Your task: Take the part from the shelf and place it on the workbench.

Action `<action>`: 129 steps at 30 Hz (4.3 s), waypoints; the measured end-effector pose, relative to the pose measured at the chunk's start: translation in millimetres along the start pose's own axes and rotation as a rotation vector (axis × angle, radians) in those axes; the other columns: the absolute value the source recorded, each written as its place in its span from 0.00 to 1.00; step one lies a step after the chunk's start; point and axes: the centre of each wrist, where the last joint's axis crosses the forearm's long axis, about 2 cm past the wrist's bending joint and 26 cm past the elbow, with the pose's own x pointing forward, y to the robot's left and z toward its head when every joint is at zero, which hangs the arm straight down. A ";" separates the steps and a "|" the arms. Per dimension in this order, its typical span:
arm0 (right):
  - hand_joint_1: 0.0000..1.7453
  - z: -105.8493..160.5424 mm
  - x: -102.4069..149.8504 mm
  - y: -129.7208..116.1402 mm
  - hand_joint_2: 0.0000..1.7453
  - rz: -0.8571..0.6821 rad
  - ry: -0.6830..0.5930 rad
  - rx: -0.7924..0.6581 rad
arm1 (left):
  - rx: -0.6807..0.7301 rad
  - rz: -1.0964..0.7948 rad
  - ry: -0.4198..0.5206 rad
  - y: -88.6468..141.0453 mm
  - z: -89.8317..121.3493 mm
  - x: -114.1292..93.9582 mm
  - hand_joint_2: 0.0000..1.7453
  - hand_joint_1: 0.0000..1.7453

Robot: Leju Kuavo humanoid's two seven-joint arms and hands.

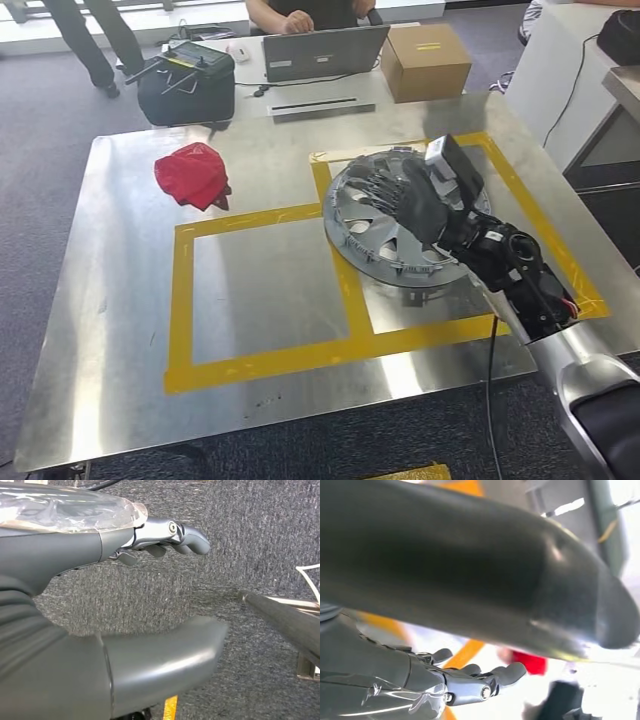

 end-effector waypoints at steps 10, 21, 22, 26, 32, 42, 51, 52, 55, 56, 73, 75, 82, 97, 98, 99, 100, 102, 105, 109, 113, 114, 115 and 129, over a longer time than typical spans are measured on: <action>0.00 -23.6 60.1 34.2 0.00 0.067 -0.259 0.117 | -0.001 -0.010 0.008 -1.1 -0.4 1.0 0.00 0.00; 0.00 -31.0 71.5 47.6 0.00 -0.001 -0.356 0.286 | -0.005 -0.017 0.011 -2.3 -0.5 1.5 0.00 0.00; 0.00 -31.8 71.4 49.5 0.00 -0.006 -0.359 0.298 | -0.006 -0.017 0.012 -2.4 -0.6 1.7 0.00 0.00; 0.00 -35.7 65.2 62.1 0.00 -0.047 -0.362 0.348 | -0.006 -0.016 0.014 -2.7 -0.7 1.8 0.00 0.00; 0.00 -41.7 42.7 88.1 0.00 -0.121 -0.351 0.379 | -0.007 -0.017 0.015 -3.1 -0.6 1.8 0.00 0.00; 0.00 -41.3 24.9 103.1 0.00 -0.191 -0.347 0.359 | -0.013 -0.033 0.019 -3.7 -0.8 2.3 0.00 0.00; 0.00 -39.4 23.9 105.1 0.00 -0.193 -0.334 0.343 | -0.014 -0.032 0.018 -4.3 -1.3 3.8 0.00 0.00; 0.00 -39.1 22.9 105.6 0.00 -0.192 -0.328 0.339 | -0.015 -0.032 0.017 -4.8 -1.4 4.1 0.00 0.00; 0.00 -37.1 19.2 107.7 0.00 -0.196 -0.311 0.327 | -0.017 -0.033 0.019 -6.1 -1.4 3.9 0.00 0.00; 0.00 -36.7 19.8 108.1 0.00 -0.196 -0.312 0.326 | -0.018 -0.034 0.019 -6.3 -1.3 3.7 0.00 0.00; 0.00 -36.4 32.3 110.5 0.00 -0.189 -0.333 0.357 | -0.014 -0.038 0.021 -6.5 -1.4 4.0 0.00 0.00; 0.00 -36.8 33.7 109.9 0.00 -0.186 -0.337 0.358 | -0.013 -0.037 0.018 -6.2 -1.9 5.5 0.00 0.00; 0.00 -37.2 35.8 107.8 0.00 -0.180 -0.346 0.358 | -0.012 -0.036 0.020 -7.0 -1.7 4.8 0.00 0.00; 0.00 -38.5 35.3 105.8 0.00 -0.163 -0.345 0.350 | -0.011 -0.036 0.021 -8.0 -1.6 4.7 0.00 0.00; 0.00 -38.5 34.9 105.9 0.00 -0.161 -0.344 0.349 | -0.011 -0.036 0.022 -8.1 -1.6 4.7 0.00 0.00; 0.00 -38.5 34.4 106.0 0.00 -0.158 -0.341 0.348 | -0.011 -0.036 0.022 -8.2 -1.6 4.6 0.00 0.00; 0.00 -38.6 33.9 105.9 0.00 -0.154 -0.337 0.345 | -0.011 -0.036 0.022 -8.2 -1.5 4.4 0.00 0.00; 0.00 -38.8 33.3 105.4 0.00 -0.144 -0.325 0.331 | -0.011 -0.036 0.022 -8.2 -1.6 4.5 0.00 0.00; 0.00 -39.2 33.7 104.5 0.00 -0.134 -0.315 0.310 | -0.011 -0.036 0.018 -8.0 -2.1 6.1 0.00 0.00; 0.00 -39.6 33.8 103.7 0.00 -0.131 -0.311 0.302 | -0.011 -0.035 0.018 -7.6 -2.0 5.9 0.00 0.00; 0.00 -40.1 32.1 102.4 0.00 -0.124 -0.298 0.278 | -0.011 -0.035 0.018 -7.9 -2.0 5.9 0.00 0.00; 0.00 -40.2 31.3 102.0 0.00 -0.123 -0.296 0.271 | -0.011 -0.035 0.019 -7.8 -1.9 5.5 0.00 0.00; 0.00 -40.3 30.4 101.7 0.00 -0.121 -0.295 0.266 | -0.011 -0.035 0.020 -7.7 -1.7 5.0 0.00 0.00; 0.00 -42.2 30.6 97.1 0.00 -0.141 -0.311 0.311 | -0.003 -0.033 0.028 -4.8 -0.5 1.3 0.00 0.00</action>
